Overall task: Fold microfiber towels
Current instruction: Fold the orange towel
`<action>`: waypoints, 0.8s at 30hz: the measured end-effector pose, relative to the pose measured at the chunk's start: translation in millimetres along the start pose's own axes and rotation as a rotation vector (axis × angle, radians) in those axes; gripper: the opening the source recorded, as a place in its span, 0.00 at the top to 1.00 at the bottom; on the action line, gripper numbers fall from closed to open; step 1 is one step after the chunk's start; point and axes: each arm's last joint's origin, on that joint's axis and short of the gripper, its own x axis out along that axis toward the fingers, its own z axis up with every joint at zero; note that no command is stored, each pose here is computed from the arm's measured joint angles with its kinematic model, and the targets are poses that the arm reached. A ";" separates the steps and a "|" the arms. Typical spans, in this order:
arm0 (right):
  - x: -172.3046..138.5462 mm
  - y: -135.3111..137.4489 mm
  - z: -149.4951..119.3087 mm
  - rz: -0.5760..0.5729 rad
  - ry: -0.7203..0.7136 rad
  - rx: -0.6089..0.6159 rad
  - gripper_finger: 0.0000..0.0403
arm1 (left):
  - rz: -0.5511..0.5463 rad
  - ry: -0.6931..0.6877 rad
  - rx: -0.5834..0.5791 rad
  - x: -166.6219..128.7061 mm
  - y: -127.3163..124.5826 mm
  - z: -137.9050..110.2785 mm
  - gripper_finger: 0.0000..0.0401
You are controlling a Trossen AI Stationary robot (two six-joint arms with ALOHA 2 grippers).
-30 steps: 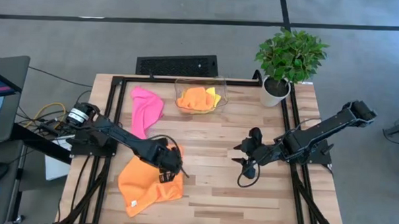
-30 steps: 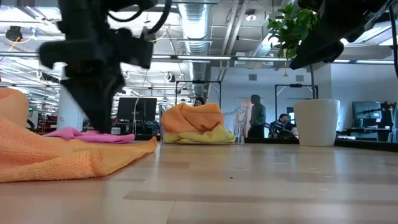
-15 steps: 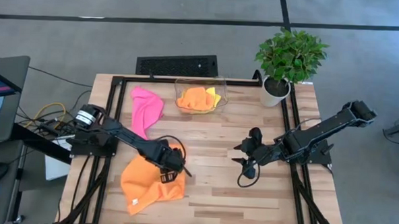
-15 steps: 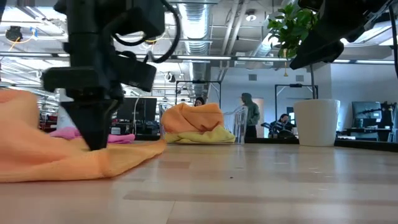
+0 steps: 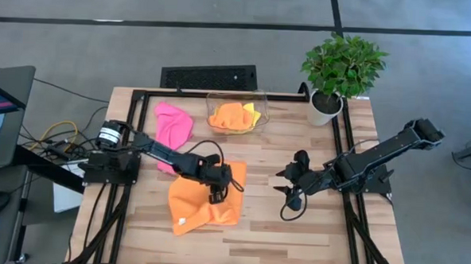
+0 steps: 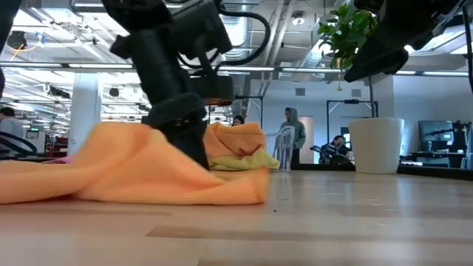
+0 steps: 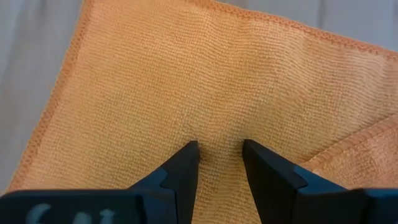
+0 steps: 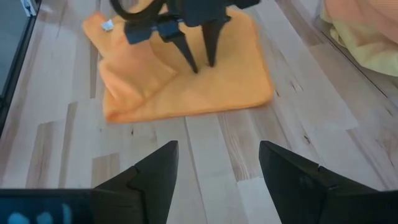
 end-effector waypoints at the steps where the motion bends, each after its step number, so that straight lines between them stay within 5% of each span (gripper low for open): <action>1: 0.1 0.0 0.0 0.000 0.000 0.000 0.38 | 0.002 -0.011 0.008 0.9 3.0 1.9 0.69; 11: -0.1 1.4 2.7 0.013 -0.025 0.011 0.38 | -0.002 -0.073 0.020 1.9 11.5 10.2 0.69; 24: 21.1 6.8 8.8 0.049 -0.063 -0.023 0.38 | -0.019 -0.097 0.049 -98.9 -29.8 -8.0 0.69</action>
